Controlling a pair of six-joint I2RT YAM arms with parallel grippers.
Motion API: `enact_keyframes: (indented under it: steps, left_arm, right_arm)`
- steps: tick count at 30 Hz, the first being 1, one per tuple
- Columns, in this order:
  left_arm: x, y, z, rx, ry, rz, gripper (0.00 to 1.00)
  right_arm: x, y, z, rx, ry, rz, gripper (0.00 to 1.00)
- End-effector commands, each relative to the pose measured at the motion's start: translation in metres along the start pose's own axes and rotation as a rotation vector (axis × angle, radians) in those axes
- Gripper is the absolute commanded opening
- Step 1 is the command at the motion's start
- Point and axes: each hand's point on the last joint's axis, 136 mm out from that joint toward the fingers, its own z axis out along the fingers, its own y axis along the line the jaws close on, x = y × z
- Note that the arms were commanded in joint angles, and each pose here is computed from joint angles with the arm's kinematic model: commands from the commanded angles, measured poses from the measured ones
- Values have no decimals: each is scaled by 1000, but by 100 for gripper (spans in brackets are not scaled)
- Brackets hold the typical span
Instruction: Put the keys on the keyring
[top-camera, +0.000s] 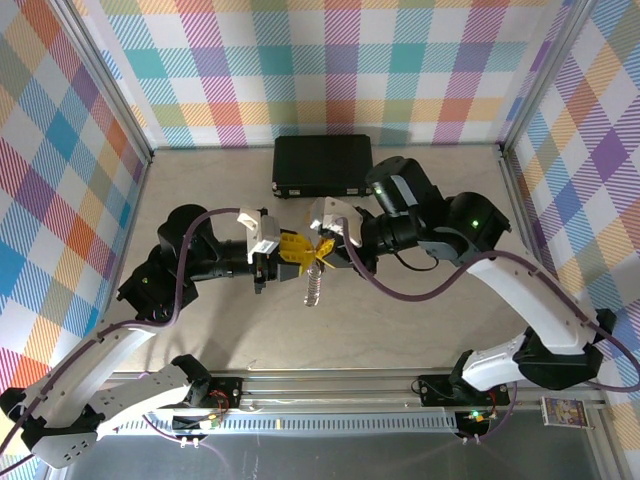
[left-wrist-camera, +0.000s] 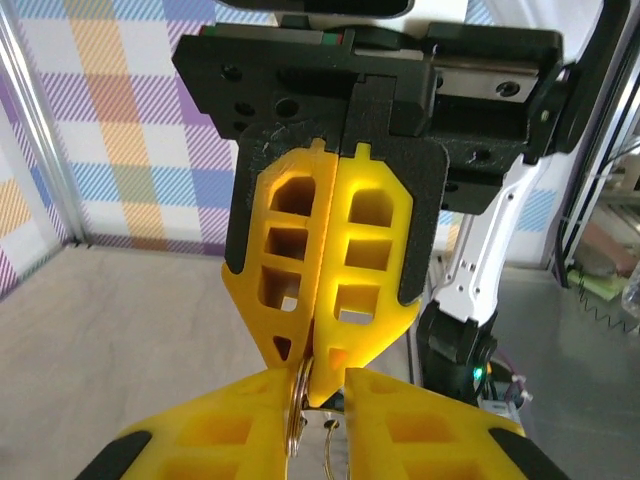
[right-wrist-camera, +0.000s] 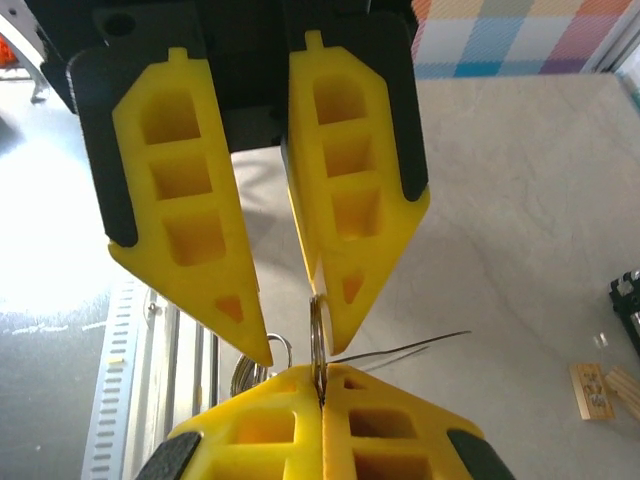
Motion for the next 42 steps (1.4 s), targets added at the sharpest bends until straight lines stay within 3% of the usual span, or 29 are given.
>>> enact_keyframes:
  steps: [1, 4, 10, 15, 18, 26, 36, 42]
  left_arm:
    - [10, -4, 1, 13, 66, 33, 20]
    - [14, -2, 2, 9, 77, 30, 18]
    - [13, -1, 3, 4, 73, 38, 0]
    - [-1, -4, 1, 12, 6, 40, 0]
    - [-20, -10, -4, 30, -80, 52, 0]
    - [-48, -24, -8, 114, -227, 58, 0]
    - [-51, -29, -5, 170, -255, 38, 0]
    - [-39, -27, -3, 158, -198, 45, 0]
  right_arm:
    - [2, 2, -5, -1, 31, -30, 0]
    - [1, 4, -3, -14, 30, -31, 0]
    - [3, 7, 2, -44, 38, -25, 0]
    - [0, 8, 0, -40, 25, -20, 0]
    - [-7, 8, -5, -26, -21, -15, 8]
    - [-23, 15, -16, -30, -148, 7, 18]
    - [-29, 15, -29, 2, -194, -6, 8]
    - [-25, 14, -27, 5, -181, -8, 0]
